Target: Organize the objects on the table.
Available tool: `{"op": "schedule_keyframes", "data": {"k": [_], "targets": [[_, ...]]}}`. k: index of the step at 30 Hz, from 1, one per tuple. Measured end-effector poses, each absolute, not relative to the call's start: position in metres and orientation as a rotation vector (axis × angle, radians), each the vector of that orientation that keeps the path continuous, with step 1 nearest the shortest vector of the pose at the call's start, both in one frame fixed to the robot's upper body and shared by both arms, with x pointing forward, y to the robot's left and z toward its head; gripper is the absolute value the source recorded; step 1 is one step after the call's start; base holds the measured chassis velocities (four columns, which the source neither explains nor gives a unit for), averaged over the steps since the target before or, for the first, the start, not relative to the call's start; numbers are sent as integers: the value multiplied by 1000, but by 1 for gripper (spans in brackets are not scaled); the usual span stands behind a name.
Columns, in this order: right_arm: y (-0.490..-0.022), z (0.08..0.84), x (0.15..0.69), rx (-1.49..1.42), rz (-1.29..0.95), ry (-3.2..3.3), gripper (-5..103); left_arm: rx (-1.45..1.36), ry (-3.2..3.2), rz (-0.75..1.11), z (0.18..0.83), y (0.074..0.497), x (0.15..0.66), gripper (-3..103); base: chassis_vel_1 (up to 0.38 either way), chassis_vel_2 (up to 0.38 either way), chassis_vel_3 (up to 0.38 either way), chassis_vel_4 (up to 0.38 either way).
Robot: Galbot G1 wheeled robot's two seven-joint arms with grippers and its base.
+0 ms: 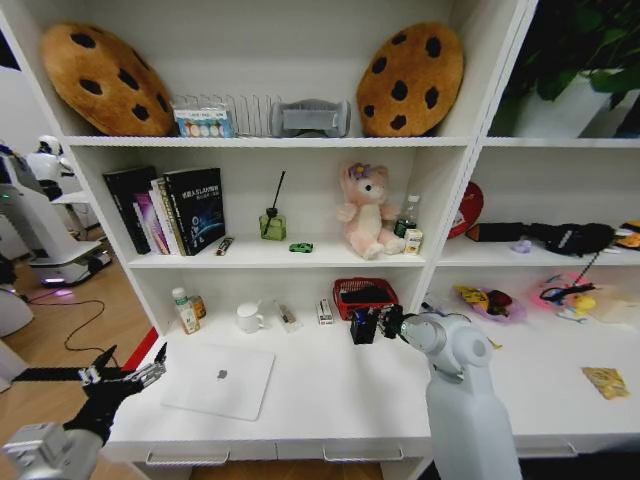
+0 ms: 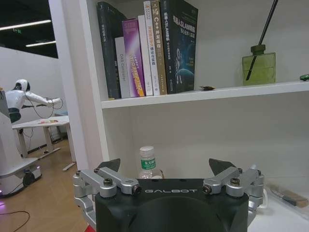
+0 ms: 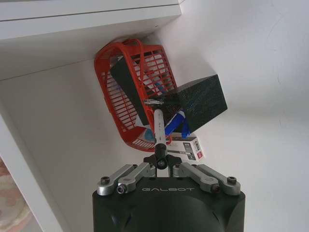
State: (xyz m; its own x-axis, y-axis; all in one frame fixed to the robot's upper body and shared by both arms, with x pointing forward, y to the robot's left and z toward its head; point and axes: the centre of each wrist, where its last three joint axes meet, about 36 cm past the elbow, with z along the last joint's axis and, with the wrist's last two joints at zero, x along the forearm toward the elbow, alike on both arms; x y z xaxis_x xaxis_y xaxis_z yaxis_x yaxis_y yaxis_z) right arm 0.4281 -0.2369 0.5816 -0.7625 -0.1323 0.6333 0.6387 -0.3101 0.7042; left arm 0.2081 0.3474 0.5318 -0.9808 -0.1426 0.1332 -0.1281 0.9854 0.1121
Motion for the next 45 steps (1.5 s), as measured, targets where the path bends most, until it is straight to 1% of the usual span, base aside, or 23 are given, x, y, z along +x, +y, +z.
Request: {"op": "schedule_keyframes", "data": {"k": [13,21,30,31,32,34,35,36,37,38,39,41,43,44,45], "targets": [[-225,569,457,-736,-2147,-1351,11,205,-2989,-155,532,347,208,100,0,0,0,0],[-222,563,493,-818,-2141,-1346,11,205,-2989,-155,532,347,208,100,0,0,0,0],[-226,555,496,-889,-2165,-1366,11,205,-2989,-155,532,347,208,100,0,0,0,0],[-227,554,496,-891,-2165,-1366,8,205,-2989,-155,532,347,208,100,0,0,0,0],[-226,553,494,-888,-2169,-1368,12,205,-2989,-155,532,347,208,100,0,0,0,0],[-225,554,493,-883,-2171,-1372,12,205,-2989,-155,532,347,208,100,0,0,0,0],[-224,555,492,-876,-2177,-1376,22,205,-2989,-155,532,347,208,100,0,0,0,0],[-224,555,492,-876,-2177,-1376,22,205,-2989,-155,532,347,208,100,0,0,0,0],[-223,558,490,-864,-2188,-1382,33,205,-2989,-155,532,347,208,100,0,0,0,0],[-222,560,489,-856,-2194,-1387,38,205,-2989,-155,532,347,208,100,0,0,0,0],[-222,560,489,-856,-2194,-1387,38,205,-2989,-155,532,347,208,100,0,0,0,0],[-218,563,484,-838,-2198,-1400,49,205,-2989,-155,532,347,208,100,0,0,0,0],[-216,564,482,-832,-2196,-1405,49,205,-2989,-155,532,347,208,100,0,0,0,0],[-213,565,478,-816,-2194,-1413,54,205,-2989,-155,532,347,208,100,0,0,0,0],[-213,565,478,-816,-2194,-1413,54,205,-2989,-155,532,347,208,100,0,0,0,0]]}}
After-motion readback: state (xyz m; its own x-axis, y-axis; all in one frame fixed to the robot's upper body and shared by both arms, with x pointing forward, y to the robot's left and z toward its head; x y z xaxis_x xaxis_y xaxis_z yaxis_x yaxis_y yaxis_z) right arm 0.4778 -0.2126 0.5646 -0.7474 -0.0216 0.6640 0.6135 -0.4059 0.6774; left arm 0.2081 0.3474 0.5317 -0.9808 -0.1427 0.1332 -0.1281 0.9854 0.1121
